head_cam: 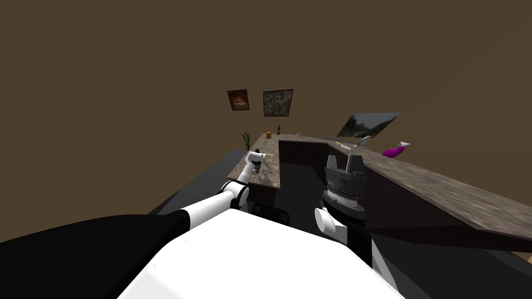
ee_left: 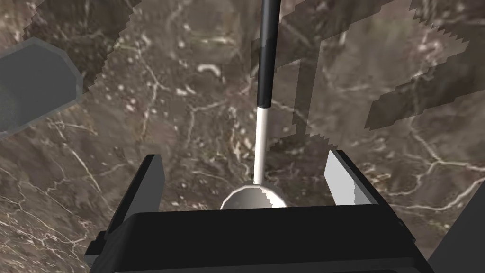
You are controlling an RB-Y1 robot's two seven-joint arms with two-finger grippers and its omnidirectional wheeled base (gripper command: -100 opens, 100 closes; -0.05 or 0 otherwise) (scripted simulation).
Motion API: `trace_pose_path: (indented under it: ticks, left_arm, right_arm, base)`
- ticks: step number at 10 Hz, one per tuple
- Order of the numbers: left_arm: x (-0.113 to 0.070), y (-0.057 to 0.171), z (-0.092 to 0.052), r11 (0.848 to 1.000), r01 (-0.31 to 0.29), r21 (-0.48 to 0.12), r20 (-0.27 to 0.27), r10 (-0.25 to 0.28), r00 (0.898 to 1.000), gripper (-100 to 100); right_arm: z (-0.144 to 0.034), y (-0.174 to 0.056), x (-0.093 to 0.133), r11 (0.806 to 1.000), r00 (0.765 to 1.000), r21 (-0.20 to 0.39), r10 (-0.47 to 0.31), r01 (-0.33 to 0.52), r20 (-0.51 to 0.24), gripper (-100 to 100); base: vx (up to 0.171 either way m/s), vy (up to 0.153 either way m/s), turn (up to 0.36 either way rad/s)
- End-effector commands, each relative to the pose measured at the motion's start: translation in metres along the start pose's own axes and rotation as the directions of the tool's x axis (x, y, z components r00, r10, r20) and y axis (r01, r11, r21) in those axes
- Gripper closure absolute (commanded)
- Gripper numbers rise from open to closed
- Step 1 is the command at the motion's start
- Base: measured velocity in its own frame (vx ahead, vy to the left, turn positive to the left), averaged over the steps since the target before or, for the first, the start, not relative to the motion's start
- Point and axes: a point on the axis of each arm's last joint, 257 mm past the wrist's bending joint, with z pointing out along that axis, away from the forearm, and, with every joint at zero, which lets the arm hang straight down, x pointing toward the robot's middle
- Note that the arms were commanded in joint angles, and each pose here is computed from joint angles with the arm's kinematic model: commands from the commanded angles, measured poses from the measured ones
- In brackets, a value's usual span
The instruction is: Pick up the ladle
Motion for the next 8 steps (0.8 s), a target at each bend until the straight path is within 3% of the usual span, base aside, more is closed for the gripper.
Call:
trace_pose_path:
  ticks: [1,3,4,8]
  left_arm:
    - [0.0002,0.0009,0.0081,1.0,0.0,0.004,0.0,0.0,1.0,-100]
    - [0.0001,0.0019,0.0099,1.0,-0.001,0.002,0.0,0.001,1.0,-100]
    - [0.0002,0.0014,0.0104,1.0,-0.001,0.004,0.0,0.001,1.0,100]
    - [0.0003,0.0015,0.0102,1.0,-0.001,0.004,0.0,0.001,1.0,100]
  right_arm:
    - [0.0,0.0,0.0,1.0,1.0,0.0,0.0,0.0,0.0,0]
    - [0.0,0.0,0.0,1.0,1.0,0.0,0.0,0.0,0.0,0]
    - [0.0,0.0,0.0,1.0,1.0,0.0,0.0,0.0,0.0,0]
    - [0.0,0.0,0.0,1.0,1.0,0.0,0.0,0.0,0.0,0]
  base:
    - [0.016,-0.007,0.0]
    - [0.006,-0.003,0.0]
    - [0.0,0.0,0.0]
    - [0.0,0.0,0.0]
